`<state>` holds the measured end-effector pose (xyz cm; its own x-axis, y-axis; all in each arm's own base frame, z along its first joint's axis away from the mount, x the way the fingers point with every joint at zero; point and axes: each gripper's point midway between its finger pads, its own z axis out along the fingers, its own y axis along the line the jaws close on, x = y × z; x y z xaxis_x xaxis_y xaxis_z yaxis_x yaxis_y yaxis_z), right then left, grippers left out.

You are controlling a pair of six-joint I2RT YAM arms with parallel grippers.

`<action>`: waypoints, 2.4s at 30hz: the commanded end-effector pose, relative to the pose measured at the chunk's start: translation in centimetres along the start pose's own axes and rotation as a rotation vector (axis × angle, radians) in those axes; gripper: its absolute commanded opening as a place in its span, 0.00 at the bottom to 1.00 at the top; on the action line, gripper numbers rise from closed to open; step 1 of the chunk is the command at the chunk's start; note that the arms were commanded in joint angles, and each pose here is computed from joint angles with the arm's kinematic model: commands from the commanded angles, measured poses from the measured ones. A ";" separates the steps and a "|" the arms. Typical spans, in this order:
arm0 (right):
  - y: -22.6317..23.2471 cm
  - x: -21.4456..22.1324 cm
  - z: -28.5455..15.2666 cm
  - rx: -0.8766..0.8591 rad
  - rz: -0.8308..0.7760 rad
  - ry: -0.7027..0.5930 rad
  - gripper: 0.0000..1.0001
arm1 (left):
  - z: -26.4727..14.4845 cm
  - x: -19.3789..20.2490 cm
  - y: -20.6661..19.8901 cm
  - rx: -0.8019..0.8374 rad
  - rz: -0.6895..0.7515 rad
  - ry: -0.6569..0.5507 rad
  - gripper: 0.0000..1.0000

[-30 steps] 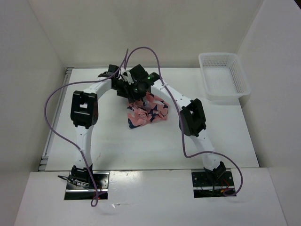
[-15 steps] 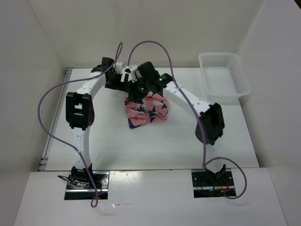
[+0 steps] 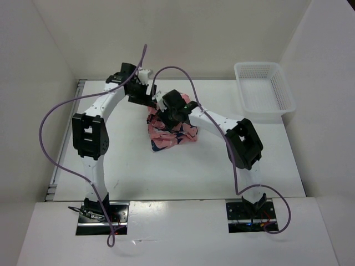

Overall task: Fold and stack the shorts
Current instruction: Fold the shorts

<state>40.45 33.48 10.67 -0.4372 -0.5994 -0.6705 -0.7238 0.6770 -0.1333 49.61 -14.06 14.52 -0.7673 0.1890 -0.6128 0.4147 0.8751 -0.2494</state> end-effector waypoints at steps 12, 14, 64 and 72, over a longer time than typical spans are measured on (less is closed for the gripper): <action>-0.9 1.0 2.3 0.060 -0.122 -0.005 0.56 | 1.4 5.4 -2.3 0.072 -0.033 0.160 0.74; -0.8 1.4 2.7 0.058 -0.123 0.006 0.54 | 1.5 5.9 -2.1 0.062 -0.037 0.173 0.71; 7.7 -5.6 -6.5 -0.276 -0.204 -0.347 0.51 | 5.2 4.4 0.2 0.164 -0.078 0.108 0.74; 6.0 -5.5 -1.2 -0.156 -0.192 -0.320 0.56 | 0.9 2.0 0.9 0.115 -0.070 0.036 0.87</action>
<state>35.63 39.35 14.65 -0.1307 -0.5471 -0.8268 -0.8865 0.4379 -0.1496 48.58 -14.12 7.80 -0.8595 0.1644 -0.4840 0.3841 0.8326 -0.3992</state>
